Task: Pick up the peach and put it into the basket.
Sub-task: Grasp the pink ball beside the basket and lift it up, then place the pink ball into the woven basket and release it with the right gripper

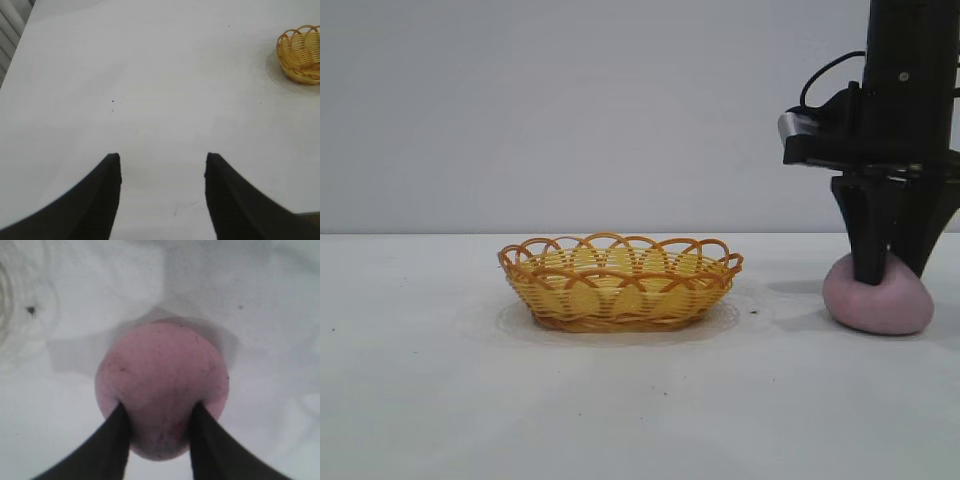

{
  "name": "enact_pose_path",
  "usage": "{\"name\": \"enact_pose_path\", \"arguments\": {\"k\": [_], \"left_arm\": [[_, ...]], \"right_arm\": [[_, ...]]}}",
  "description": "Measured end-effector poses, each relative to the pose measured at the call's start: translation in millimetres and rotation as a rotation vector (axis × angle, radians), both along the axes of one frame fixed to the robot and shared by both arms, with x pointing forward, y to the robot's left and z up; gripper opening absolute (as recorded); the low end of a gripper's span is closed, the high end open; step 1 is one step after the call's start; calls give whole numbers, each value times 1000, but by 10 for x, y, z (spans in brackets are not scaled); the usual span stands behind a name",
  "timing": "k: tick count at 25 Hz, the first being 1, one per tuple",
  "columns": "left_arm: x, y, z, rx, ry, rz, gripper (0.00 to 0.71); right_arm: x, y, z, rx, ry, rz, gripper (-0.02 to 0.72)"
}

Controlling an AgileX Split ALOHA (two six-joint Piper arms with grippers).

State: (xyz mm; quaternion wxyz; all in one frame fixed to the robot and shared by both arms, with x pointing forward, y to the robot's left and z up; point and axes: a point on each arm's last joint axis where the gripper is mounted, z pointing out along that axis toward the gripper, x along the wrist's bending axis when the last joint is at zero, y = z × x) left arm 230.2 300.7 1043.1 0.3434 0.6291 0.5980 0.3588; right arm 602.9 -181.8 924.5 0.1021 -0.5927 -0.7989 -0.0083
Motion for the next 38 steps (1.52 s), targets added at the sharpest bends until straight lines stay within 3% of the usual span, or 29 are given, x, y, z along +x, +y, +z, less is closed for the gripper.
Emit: {"name": "enact_pose_path", "arguments": {"k": [2,3,6,11,16,24,32,33,35,38], "left_arm": [[0,0,0,0,0,0,329],[0,0,0,0,0,0,329],[0,0,0,0,0,0,329],[0,0,0,0,0,0,329],[0,0,0,0,0,0,329],[0,0,0,0,0,0,329],[0,0,0,0,0,0,329],[0,0,0,0,0,0,329],[0,0,0,0,0,0,329],[0,0,0,0,0,0,329]], "right_arm": [[24,5,57,-1,2,8,57],[49,12,105,0,-2,12,0],[165,44,292,13,-49,19,0],[321,195,793,85,-214,29,0],[186,681,1023,139,-271,139,0],[-99,1409,700,153,-230,307,0],[-10,1565,278,142,-238,309,0],[-4,1567,250,139,-237,309,57],[0,1569,245,140,-239,309,57],[4,1571,245,142,-243,308,188]]}}
